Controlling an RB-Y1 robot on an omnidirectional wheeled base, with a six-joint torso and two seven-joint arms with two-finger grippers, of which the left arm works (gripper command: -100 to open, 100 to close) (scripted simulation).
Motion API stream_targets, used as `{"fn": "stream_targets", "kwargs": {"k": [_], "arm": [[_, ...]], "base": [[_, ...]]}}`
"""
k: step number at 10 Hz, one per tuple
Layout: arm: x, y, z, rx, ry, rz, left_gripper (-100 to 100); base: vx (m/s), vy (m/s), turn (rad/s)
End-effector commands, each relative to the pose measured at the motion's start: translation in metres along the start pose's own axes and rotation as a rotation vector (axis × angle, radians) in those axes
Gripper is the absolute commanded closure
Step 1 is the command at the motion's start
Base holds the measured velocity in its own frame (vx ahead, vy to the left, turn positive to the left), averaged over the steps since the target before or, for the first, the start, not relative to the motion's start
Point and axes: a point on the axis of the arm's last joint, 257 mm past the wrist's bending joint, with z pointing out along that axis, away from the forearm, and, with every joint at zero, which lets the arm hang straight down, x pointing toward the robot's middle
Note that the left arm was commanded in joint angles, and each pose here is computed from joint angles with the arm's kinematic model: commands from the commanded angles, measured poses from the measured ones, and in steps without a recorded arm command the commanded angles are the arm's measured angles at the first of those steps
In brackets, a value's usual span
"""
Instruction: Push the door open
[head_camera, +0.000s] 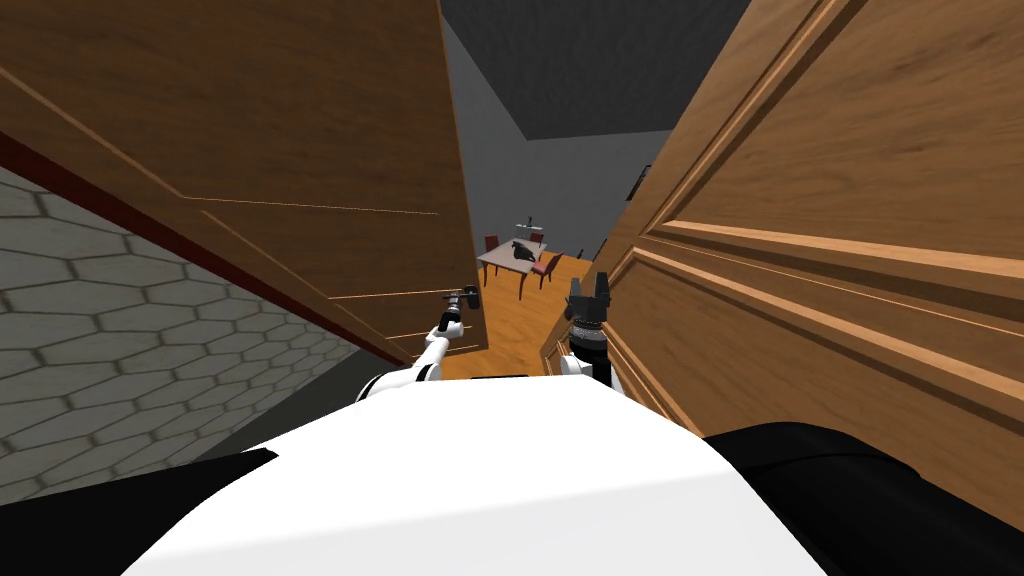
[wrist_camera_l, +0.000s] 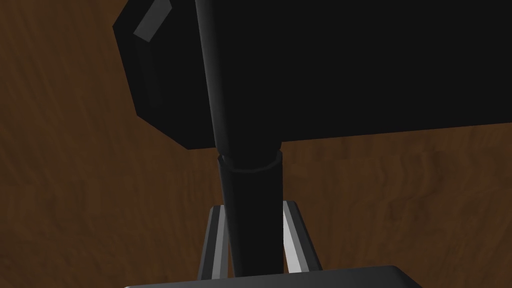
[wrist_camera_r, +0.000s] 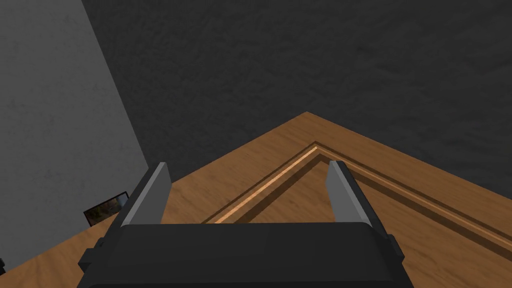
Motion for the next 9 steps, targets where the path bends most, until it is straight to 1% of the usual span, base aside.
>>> {"fn": "stream_targets", "kwargs": {"k": [1, 2, 6, 7, 9], "arm": [[-0.011, -0.010, 0.0052, 0.024, -0.026, 0.012, 100], [-0.013, -0.011, 0.0061, 0.026, -0.043, 0.014, 100], [-0.011, -0.010, 0.0066, 0.024, -0.074, 0.010, 100], [-0.008, -0.009, 0.0061, 0.021, -0.086, 0.005, 100], [-0.001, -0.007, 0.0047, 0.015, -0.099, -0.005, 100]], "base": [[0.132, -0.027, 0.032], [0.141, -0.029, 0.048], [0.117, -0.005, 0.025], [0.108, -0.025, 0.056], [0.115, -0.020, 0.049]]}}
